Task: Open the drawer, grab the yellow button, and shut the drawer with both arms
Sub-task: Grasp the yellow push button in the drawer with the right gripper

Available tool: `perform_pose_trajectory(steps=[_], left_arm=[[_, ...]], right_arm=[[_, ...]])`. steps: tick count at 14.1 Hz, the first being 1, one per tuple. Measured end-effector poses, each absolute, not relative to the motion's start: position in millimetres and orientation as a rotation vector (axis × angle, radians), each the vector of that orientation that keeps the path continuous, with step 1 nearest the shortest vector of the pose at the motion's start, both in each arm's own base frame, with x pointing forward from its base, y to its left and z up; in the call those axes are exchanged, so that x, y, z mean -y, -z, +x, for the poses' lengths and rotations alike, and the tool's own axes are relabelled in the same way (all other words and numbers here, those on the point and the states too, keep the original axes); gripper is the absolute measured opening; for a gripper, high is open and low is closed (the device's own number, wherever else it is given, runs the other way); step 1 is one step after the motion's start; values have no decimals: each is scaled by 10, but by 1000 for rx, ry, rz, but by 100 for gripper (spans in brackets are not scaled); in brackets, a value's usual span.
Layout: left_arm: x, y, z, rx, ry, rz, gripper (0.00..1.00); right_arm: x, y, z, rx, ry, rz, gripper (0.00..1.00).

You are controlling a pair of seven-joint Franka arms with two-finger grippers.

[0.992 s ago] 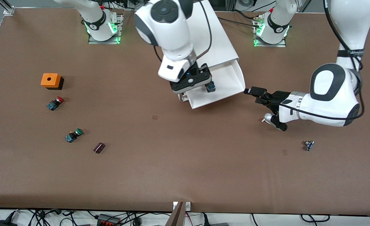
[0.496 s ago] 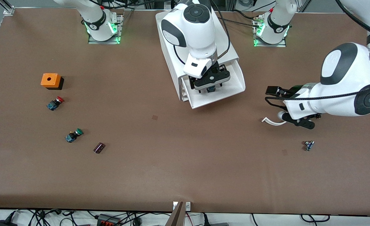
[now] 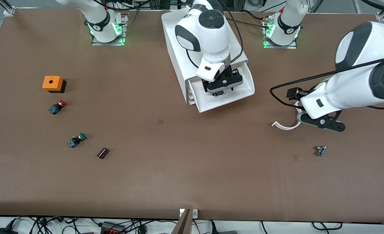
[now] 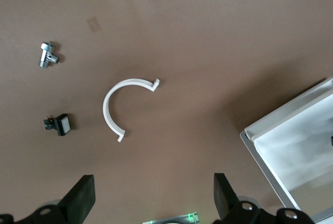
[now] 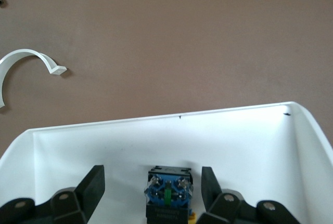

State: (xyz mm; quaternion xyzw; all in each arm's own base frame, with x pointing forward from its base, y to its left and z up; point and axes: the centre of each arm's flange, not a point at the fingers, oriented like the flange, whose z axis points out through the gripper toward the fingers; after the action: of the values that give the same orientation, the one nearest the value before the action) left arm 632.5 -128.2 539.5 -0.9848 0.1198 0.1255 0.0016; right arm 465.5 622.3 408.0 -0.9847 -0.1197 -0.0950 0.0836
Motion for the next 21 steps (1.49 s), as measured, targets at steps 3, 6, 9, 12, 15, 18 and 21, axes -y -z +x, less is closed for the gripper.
perform_pose_trajectory(steps=[3,6,9,12,15,18,21], left_arm=[[1217,-5566,6355,-338,-335,-3106,100],[1223,-5565,6358,-325,-334,-3107,100],[1229,-5555,6360,-294,-338,-3112,100],[1236,-5551,6360,-268,-342,-3122,100],[1240,-5545,6361,-253,-345,-3125,100],[1241,-5544,6361,-251,-345,-3126,100],[1241,-5544,6361,-250,-345,-3126,100]], right_arm=[[-6201,-4024,4644,357,251,-2967,83],[-6202,-4003,4620,362,234,-2980,82],[-6200,-3996,4615,363,228,-2984,66],[-6200,-3975,4609,364,221,-2990,54],[-6201,-3963,4608,365,219,-2992,50],[-6202,-3977,4610,364,222,-2990,41],[-6183,-4068,4662,350,247,-2982,41]])
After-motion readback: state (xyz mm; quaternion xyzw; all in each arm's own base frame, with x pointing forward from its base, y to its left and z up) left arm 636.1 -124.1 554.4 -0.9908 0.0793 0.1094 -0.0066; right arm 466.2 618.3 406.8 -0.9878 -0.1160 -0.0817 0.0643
